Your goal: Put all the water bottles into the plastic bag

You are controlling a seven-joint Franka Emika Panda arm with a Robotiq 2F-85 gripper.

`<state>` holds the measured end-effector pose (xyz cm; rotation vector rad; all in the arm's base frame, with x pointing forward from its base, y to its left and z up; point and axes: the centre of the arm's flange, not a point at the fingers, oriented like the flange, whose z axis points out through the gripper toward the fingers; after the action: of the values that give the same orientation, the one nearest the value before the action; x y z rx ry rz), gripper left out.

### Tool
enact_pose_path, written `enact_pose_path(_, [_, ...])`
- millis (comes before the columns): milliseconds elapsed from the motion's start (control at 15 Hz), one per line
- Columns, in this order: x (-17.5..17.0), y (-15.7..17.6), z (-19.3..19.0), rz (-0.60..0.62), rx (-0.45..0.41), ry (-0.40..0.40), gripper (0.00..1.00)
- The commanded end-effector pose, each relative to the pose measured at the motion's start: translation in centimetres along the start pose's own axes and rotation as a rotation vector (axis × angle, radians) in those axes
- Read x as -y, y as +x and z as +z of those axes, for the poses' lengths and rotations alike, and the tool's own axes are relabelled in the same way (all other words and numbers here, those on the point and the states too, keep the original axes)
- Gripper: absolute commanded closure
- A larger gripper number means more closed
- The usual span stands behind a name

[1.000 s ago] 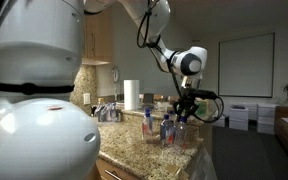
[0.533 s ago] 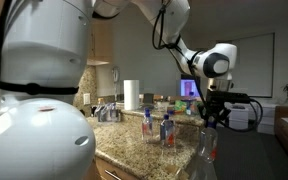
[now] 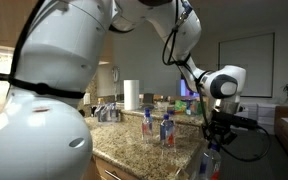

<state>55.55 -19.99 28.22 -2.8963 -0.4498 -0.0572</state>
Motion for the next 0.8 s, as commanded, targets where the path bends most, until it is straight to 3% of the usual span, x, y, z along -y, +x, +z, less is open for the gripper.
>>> enact_pose_path(0, [0.2,1.4,2.4,0.051,0.001,0.059,0.89])
enact_pose_path(333, [1.6,2.3,5.0,0.044,0.02,0.106,0.89])
enact_pose_path(733, [0.8,1.6,6.8,0.049,0.063,0.092,0.89])
